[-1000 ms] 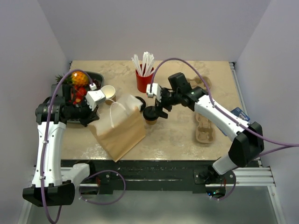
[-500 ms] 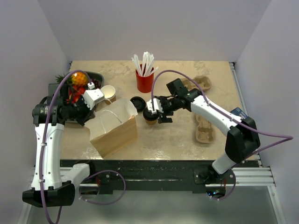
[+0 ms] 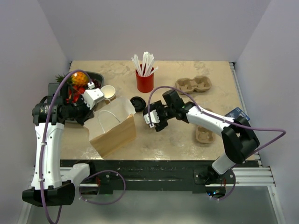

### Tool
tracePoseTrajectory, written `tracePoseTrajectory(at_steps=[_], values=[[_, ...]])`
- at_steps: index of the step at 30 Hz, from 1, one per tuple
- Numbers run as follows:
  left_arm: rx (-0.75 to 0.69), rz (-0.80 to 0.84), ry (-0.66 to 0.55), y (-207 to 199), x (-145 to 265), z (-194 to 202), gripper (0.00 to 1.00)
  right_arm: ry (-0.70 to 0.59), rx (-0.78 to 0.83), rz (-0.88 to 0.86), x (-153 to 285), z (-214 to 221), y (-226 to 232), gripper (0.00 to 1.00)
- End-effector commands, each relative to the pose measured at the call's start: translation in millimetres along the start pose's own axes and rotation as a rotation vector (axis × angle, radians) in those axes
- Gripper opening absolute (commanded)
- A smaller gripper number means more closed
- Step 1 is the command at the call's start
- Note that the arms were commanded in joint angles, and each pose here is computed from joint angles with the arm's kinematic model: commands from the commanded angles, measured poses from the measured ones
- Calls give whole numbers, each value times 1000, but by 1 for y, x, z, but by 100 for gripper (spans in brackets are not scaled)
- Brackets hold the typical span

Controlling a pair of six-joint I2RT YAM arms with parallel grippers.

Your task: Pack the takeout coffee

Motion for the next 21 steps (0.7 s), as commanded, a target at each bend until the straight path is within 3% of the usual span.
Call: tracePoseTrajectory(at_steps=[1, 5, 21], values=[[-10, -23, 0, 2, 4, -2, 0, -9, 127, 219, -9, -17, -20, 88], [-2, -21, 3, 2, 3, -1, 0, 11, 142, 323, -16, -19, -27, 88], [-1, -1, 11, 6, -3, -1, 0, 206, 147, 378, -52, 24, -45, 85]])
Point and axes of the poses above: each gripper's point midway between its finger pads, its own x axis back along the fingers, its own y axis along the line the jaws close on, z = x × y, the point moved 8 cm from there along x, back along the fingers, and after that the axes turned 3 degrees about -x, right-handed, at the moved point
